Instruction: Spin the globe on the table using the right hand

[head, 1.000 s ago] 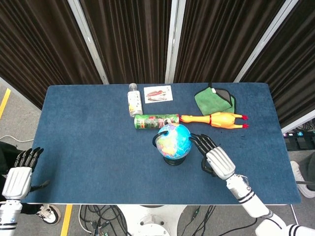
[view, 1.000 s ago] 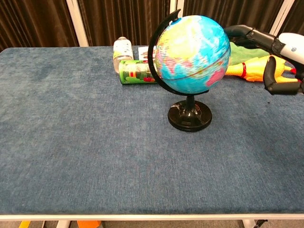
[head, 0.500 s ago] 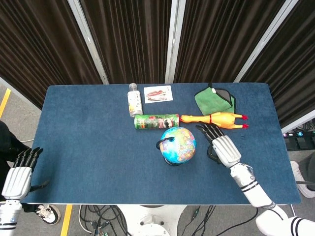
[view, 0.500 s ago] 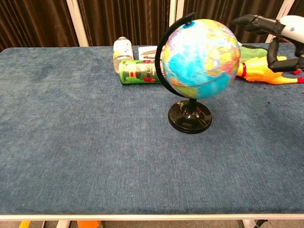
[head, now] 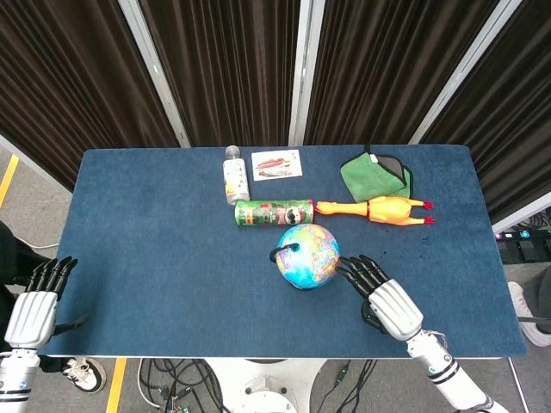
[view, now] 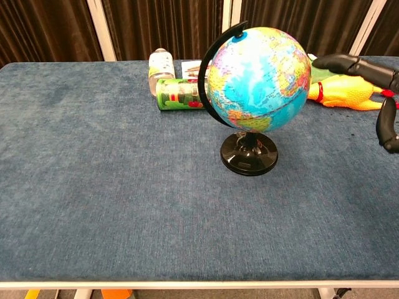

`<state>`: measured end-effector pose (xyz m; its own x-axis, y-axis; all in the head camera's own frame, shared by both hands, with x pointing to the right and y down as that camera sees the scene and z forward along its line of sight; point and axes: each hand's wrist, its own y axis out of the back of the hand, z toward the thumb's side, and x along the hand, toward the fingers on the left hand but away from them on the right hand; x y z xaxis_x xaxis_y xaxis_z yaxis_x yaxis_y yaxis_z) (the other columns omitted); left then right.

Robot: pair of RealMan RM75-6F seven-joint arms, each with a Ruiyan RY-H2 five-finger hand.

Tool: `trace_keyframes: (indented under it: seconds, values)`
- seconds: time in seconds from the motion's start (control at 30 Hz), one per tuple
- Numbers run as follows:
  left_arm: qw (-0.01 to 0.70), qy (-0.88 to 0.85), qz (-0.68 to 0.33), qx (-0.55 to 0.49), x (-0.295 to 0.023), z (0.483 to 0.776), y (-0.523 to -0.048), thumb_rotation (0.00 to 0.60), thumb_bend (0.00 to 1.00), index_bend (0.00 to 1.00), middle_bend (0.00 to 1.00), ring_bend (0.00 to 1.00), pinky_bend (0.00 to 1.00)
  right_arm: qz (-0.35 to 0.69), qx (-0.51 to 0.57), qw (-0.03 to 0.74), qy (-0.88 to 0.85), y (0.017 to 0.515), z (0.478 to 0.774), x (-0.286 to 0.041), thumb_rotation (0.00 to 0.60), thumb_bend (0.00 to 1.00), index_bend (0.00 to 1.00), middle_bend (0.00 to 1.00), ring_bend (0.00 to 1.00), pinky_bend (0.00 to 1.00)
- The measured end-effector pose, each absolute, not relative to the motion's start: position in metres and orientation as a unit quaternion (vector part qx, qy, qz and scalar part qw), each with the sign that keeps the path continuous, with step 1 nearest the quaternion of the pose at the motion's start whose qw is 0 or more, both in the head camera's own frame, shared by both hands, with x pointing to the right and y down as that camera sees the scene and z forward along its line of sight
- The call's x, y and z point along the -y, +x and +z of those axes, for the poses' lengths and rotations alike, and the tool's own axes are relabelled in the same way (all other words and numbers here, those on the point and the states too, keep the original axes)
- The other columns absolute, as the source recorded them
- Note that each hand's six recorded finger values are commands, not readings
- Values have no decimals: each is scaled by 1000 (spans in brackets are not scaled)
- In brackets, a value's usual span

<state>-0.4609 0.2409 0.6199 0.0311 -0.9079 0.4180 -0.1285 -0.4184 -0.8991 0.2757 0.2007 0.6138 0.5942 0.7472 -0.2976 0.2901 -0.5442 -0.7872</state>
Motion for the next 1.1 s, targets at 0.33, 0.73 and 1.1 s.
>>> trace_keyframes:
  seconds: [0.33, 0.73, 1.1]
  values:
    - [345, -628, -562, -413, -242, 620, -463, 600, 0, 73, 64, 0, 68, 330, 307, 351, -821, 269, 625, -184, 600, 1000, 0, 0, 0, 0]
    - [342, -625, -566, -415, -243, 621, -467, 600, 0, 73, 65, 0, 68, 381, 352, 338, -785, 283, 637, -121, 600, 1000, 0, 0, 0, 0]
    - [345, -627, -564, -412, -243, 622, -464, 600, 0, 73, 65, 0, 68, 372, 362, 355, -777, 292, 622, -122, 600, 1000, 0, 0, 0, 0]
